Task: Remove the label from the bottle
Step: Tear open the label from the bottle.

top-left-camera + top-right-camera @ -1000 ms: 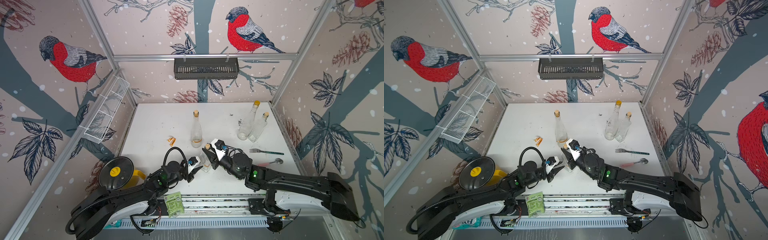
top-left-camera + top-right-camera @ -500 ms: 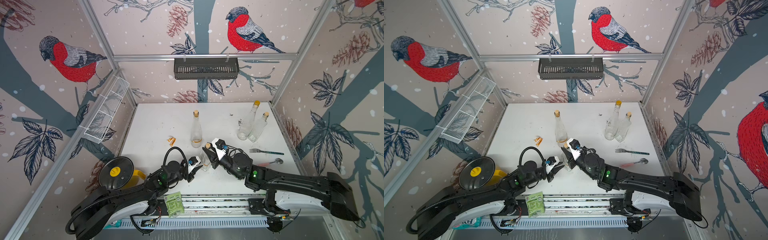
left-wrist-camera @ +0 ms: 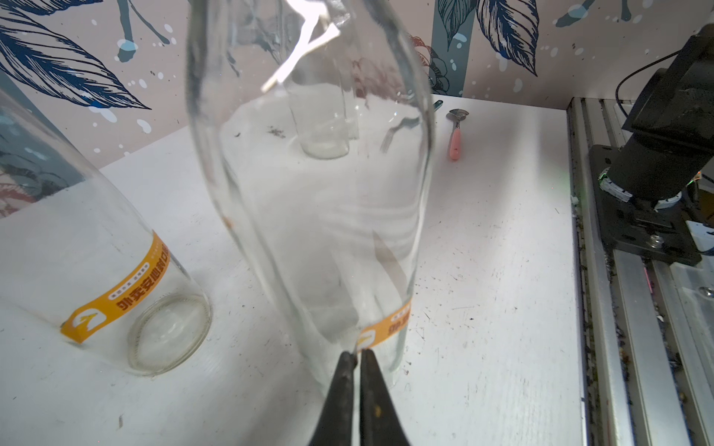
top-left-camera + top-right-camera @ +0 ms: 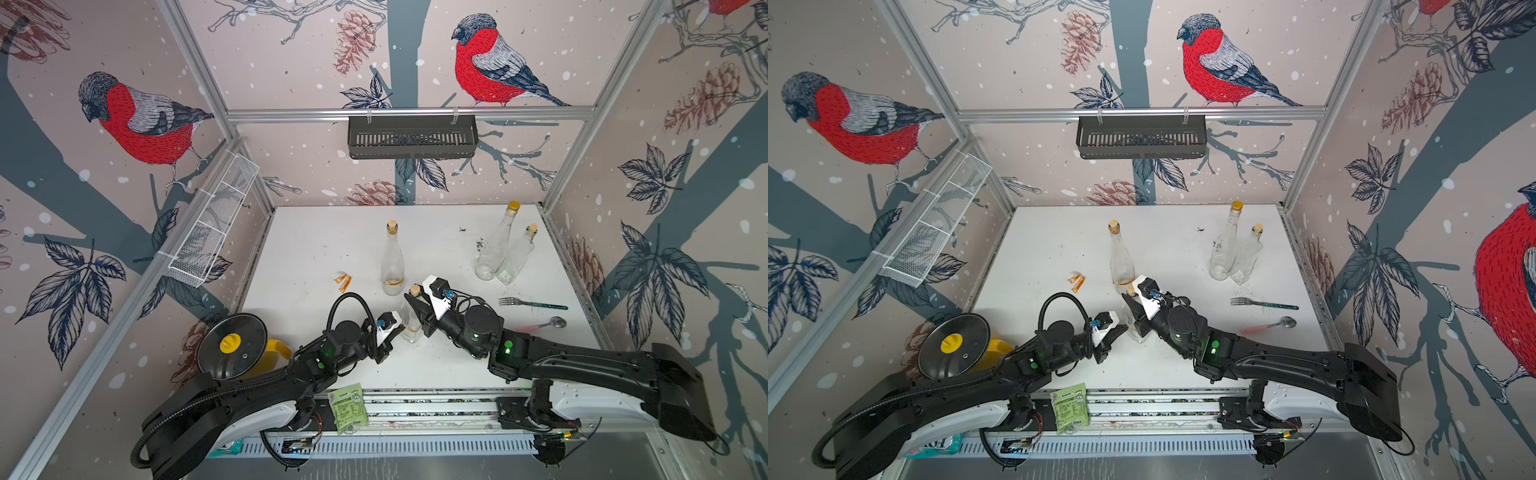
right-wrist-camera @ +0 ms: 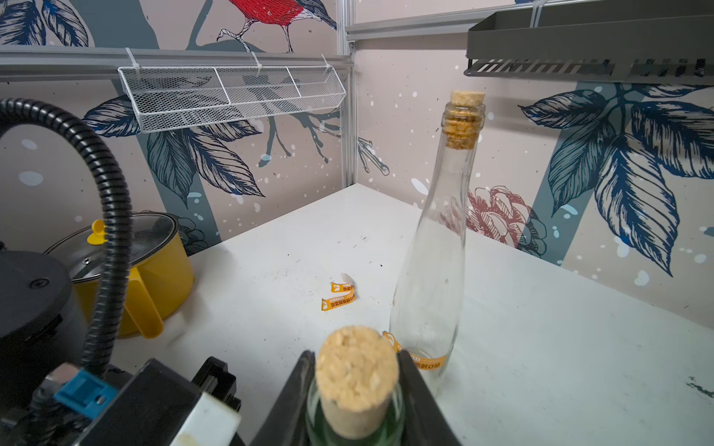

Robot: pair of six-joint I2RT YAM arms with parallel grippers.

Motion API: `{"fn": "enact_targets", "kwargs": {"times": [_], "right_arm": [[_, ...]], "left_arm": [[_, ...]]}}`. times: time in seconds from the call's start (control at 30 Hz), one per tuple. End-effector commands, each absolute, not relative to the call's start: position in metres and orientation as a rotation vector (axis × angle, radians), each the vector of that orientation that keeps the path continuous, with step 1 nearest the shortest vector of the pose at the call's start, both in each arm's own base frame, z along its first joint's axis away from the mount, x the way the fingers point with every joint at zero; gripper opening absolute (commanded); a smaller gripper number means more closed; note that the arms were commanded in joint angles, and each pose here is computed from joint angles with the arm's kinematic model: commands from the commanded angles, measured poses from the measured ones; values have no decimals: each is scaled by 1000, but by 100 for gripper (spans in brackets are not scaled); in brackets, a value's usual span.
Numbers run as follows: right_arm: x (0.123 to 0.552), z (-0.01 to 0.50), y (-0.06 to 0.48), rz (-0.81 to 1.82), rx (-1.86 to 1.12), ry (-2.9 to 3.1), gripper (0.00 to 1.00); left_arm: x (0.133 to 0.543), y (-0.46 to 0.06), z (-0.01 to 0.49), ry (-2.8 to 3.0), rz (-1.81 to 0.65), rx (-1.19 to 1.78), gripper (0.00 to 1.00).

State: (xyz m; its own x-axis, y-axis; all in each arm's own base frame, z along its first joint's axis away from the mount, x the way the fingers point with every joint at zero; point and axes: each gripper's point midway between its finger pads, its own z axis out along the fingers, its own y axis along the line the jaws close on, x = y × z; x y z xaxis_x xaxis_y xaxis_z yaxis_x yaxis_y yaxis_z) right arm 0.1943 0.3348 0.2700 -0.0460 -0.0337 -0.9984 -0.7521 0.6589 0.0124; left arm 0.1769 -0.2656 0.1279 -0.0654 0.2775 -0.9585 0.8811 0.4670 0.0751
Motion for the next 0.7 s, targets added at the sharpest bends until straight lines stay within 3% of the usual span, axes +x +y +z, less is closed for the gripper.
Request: {"fn": "enact_targets", "kwargs": {"times": [0.0,0.13,0.67], "right_arm": [[197,291,333,685,-617,1466,2],[198,291,331,681,-606,1467,2],[203,290,321,654,-550,1470,2]], "left_arm": [[177,-269,137,1567,-683,1033,6],[176,-270,136,1567,-692,1045,0],[174,-272,135,1563,-703,1061,0]]}}
